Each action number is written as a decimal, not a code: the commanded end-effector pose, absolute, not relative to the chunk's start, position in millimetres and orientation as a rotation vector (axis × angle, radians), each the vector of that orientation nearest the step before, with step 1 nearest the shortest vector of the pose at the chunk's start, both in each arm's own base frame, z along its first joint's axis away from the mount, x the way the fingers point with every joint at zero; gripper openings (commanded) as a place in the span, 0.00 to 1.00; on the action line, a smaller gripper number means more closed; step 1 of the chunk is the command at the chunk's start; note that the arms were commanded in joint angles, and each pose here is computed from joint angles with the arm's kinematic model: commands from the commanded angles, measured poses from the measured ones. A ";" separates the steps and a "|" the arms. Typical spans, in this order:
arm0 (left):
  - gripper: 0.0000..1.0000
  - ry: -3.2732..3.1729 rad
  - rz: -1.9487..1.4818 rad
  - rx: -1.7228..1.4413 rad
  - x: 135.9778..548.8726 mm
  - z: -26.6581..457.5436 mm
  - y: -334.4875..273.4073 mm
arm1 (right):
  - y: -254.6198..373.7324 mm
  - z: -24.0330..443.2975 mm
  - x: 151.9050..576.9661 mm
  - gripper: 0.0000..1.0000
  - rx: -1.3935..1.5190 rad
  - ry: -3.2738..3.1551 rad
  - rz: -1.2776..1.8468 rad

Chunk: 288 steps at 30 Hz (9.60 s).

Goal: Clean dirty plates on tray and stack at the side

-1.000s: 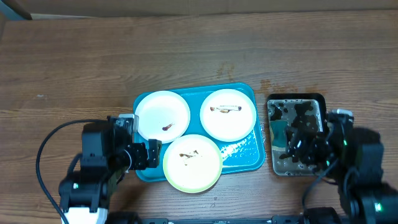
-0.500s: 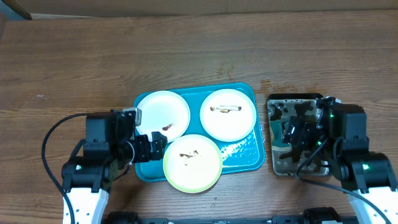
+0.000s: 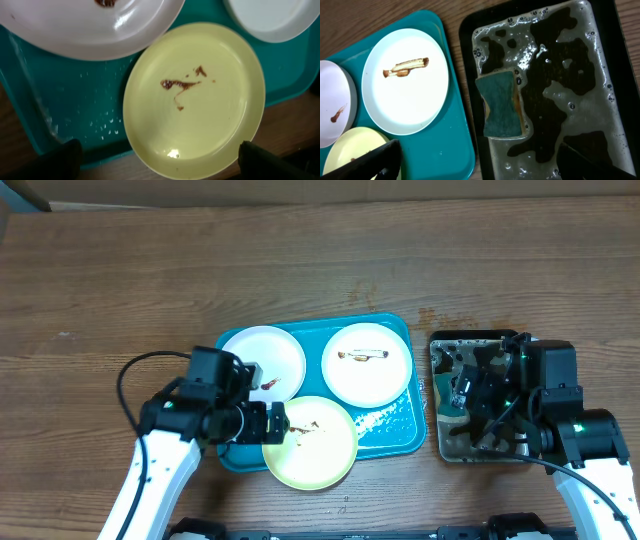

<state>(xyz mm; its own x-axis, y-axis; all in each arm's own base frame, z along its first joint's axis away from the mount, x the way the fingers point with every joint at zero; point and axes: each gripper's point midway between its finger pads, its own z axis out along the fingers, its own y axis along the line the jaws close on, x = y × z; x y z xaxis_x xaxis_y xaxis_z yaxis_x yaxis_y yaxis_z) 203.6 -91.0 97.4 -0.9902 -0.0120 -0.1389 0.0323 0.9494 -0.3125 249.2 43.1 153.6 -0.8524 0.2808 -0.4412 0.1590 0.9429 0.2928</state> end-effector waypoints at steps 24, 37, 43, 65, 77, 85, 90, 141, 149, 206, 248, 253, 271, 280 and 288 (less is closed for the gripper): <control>0.69 3.284 -0.365 -0.234 187.3 46.5 -87.0 | 42.4 168.4 255.3 1.00 0.307 2.562 0.334; 0.56 3.366 -0.296 -0.257 185.1 24.4 -82.7 | 42.4 168.3 255.2 1.00 0.307 2.562 0.334; 0.39 3.351 -0.301 -0.264 189.7 22.4 -83.7 | 42.4 168.3 255.3 1.00 0.307 2.562 0.334; 0.04 3.254 -0.344 -0.239 212.8 19.6 -89.4 | 40.6 167.3 256.4 1.00 0.311 2.563 0.319; 0.04 3.173 -0.379 -0.196 232.1 19.0 -94.4 | 37.6 168.7 269.0 0.96 0.295 2.651 0.262; 0.04 3.177 -0.396 -0.197 230.9 19.5 -96.1 | 35.2 117.2 280.2 0.75 0.314 2.863 0.189; 0.04 3.178 -0.396 -0.198 230.6 19.5 -96.1 | 34.5 85.4 288.0 0.53 0.330 2.949 0.158; 0.04 3.173 -0.397 -0.197 231.8 19.5 -96.3 | 19.8 13.4 260.9 0.14 0.413 3.139 -0.016; 0.04 3.174 -0.397 -0.196 231.7 19.5 -96.3 | 20.7 13.3 261.1 0.04 0.447 3.135 -0.010; 0.04 3.173 -0.511 -0.111 227.3 23.1 -120.1 | 323.6 48.8 238.7 0.04 -0.304 2.964 0.840; 0.04 3.182 -0.472 -0.119 226.1 22.0 -115.4 | 192.2 4.2 235.9 0.04 0.161 3.115 -0.120; 0.04 3.171 -0.511 -0.115 228.0 23.4 -119.8 | 198.7 28.1 241.6 0.04 0.045 3.066 -0.025; 0.55 3.082 -0.830 0.065 229.5 37.5 -174.0 | 197.3 32.2 238.6 0.04 0.038 3.072 -0.021; 0.58 3.051 -0.713 0.206 225.4 31.9 -198.0 | 196.8 32.1 237.2 0.04 0.038 3.078 -0.023; 0.57 3.044 -0.631 0.236 220.5 28.6 -208.0 | 197.1 32.1 236.4 0.04 0.038 3.082 -0.020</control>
<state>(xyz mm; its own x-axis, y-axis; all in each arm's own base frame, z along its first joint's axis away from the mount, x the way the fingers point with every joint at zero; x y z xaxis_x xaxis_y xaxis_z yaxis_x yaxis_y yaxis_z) 217.4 -209.1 32.8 -0.9851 0.1649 -0.0495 0.1698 0.8828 -0.4381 236.4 199.2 27.3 -0.9987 0.0281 -0.0428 0.0288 0.9995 -0.0144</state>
